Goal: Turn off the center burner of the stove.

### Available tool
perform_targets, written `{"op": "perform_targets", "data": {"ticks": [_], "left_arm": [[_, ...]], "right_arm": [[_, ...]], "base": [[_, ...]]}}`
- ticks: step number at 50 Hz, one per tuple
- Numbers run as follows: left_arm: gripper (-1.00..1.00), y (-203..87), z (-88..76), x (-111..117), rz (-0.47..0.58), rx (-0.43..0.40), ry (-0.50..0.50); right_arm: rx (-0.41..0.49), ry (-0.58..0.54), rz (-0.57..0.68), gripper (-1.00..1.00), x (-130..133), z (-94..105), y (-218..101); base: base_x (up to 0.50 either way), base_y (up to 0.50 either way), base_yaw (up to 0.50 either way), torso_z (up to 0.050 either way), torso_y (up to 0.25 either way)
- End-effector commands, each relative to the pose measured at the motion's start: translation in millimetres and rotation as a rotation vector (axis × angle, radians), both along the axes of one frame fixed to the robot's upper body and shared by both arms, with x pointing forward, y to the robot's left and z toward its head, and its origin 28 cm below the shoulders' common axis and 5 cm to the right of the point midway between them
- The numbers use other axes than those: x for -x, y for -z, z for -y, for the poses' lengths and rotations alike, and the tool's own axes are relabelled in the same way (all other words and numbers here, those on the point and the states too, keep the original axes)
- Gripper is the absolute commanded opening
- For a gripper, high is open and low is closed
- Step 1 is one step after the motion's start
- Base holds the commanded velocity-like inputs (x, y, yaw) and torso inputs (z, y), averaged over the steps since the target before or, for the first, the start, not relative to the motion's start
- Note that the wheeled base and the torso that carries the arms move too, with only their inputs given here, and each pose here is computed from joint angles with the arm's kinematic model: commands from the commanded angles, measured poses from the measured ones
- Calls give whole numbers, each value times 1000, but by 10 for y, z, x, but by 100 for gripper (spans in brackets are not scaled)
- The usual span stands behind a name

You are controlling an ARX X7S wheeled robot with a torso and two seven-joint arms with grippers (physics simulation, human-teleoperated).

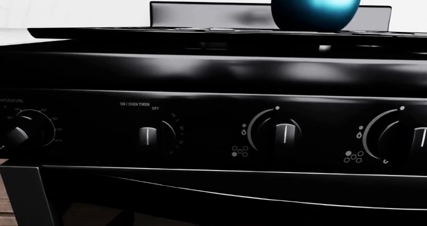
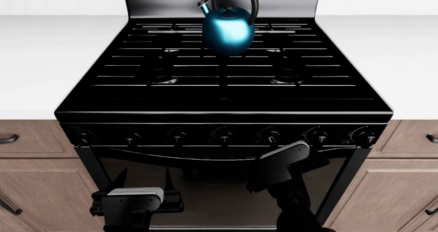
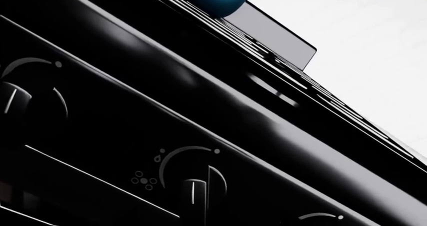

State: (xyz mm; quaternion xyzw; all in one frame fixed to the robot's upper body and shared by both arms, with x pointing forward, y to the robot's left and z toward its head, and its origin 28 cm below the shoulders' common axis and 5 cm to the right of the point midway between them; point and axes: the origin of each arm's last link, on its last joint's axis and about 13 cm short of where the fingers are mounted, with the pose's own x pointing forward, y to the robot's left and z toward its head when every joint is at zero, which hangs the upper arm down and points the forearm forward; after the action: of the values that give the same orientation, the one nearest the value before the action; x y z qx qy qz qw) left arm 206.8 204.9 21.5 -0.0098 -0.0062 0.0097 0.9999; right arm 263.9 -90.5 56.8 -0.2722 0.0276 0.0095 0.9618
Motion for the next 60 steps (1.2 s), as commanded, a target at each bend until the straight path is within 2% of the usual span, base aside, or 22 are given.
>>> {"op": "perform_targets", "data": {"ticks": [1,45,46,60], "left_arm": [[100,1,0,0,-1,0,-1],[100,16,-5,2,-12,3,-1],[100,15,-5,2,-11,3,-1],[100,15,1,5,-10,4,0]], "right_arm": [[8,4,-11,100,-70,5,23],[21,5,-33,100,-263,3,56],[24,8,-34,-100,-265,5,57],[28,10,-27,-100,-254,4,48]], "base": [[0,0,0,0,0],[0,0,0,0,0],[0,0,0,0,0],[0,0,0,0,0]]}}
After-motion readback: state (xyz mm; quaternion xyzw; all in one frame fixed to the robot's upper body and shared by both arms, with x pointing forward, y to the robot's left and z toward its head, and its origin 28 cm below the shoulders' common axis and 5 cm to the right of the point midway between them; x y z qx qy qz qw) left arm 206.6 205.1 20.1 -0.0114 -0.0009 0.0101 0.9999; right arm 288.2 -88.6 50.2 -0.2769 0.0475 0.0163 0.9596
